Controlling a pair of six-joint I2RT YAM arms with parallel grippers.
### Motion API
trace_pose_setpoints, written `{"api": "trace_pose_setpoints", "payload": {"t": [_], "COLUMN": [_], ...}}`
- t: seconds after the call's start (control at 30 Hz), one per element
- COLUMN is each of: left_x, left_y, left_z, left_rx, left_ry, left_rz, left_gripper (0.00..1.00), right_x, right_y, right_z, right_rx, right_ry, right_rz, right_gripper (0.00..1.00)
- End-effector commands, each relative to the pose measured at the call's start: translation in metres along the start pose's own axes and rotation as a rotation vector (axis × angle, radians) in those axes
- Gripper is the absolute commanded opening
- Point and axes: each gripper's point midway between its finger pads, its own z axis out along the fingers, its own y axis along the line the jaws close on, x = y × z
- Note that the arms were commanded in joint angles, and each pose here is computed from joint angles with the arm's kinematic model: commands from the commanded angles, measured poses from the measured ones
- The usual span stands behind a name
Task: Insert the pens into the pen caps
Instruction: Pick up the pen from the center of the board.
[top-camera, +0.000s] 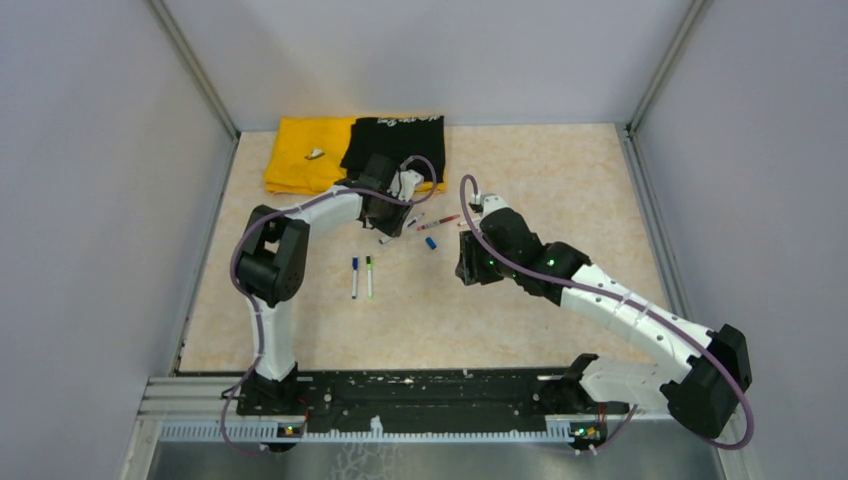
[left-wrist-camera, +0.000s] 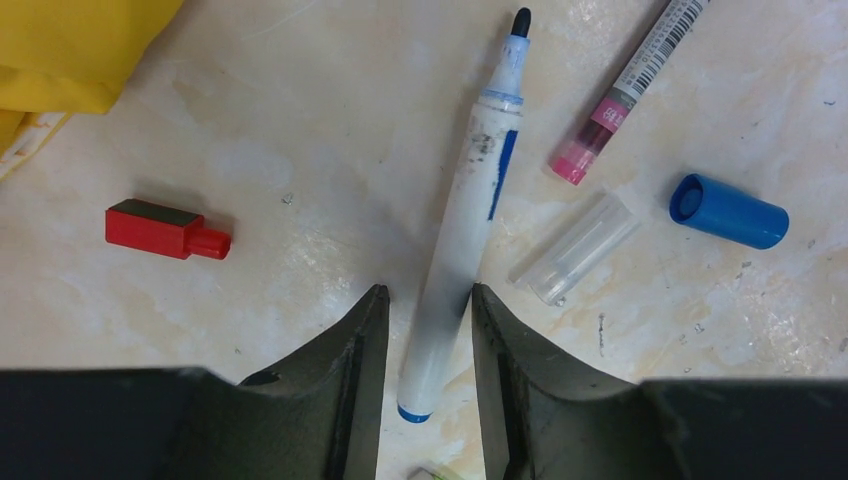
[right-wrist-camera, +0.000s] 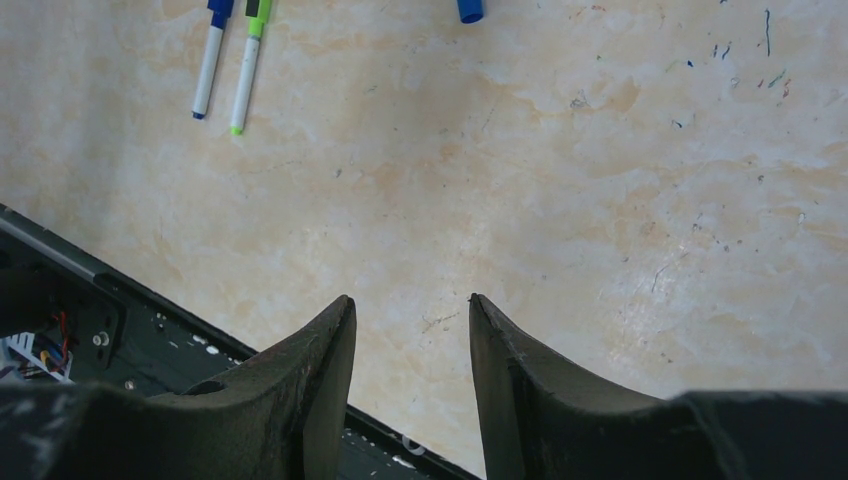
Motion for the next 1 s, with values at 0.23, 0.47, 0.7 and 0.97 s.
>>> {"api": "trace_pose_setpoints", "payload": {"t": [0.23,0.47,0.7,0.97], "left_x": [0.002,-0.028,-0.07,-0.079], "left_y": [0.001,0.0,-0.023,-0.105], "left_z": [0.0,-0.03,-0.094,-0.152], "left_rx": [-0.031,-0.044,0.046,0.252], "left_ry": [0.026,-0.089,-0.283,-0.439], "left_rz": [0.008,-0.031,-0.058,-0.054], "left_gripper": [0.19,0.12,0.14,0.16], "right_x": [-0.012,-0.035,-0.069,-0.11], "right_y": [0.002,0.009,0.016,0.016], "right_z": [-0.008,-0.014,-0.018,-0.016], "right_rx": [-0.024,-0.06,-0.117,-0.205], "right_ry": [-0.076,-0.206,-0.402,-0.595], "right_rz": [0.021,0.104,0.384,0.664], "right_gripper": [0.45,0.45,0.45,0.49]}}
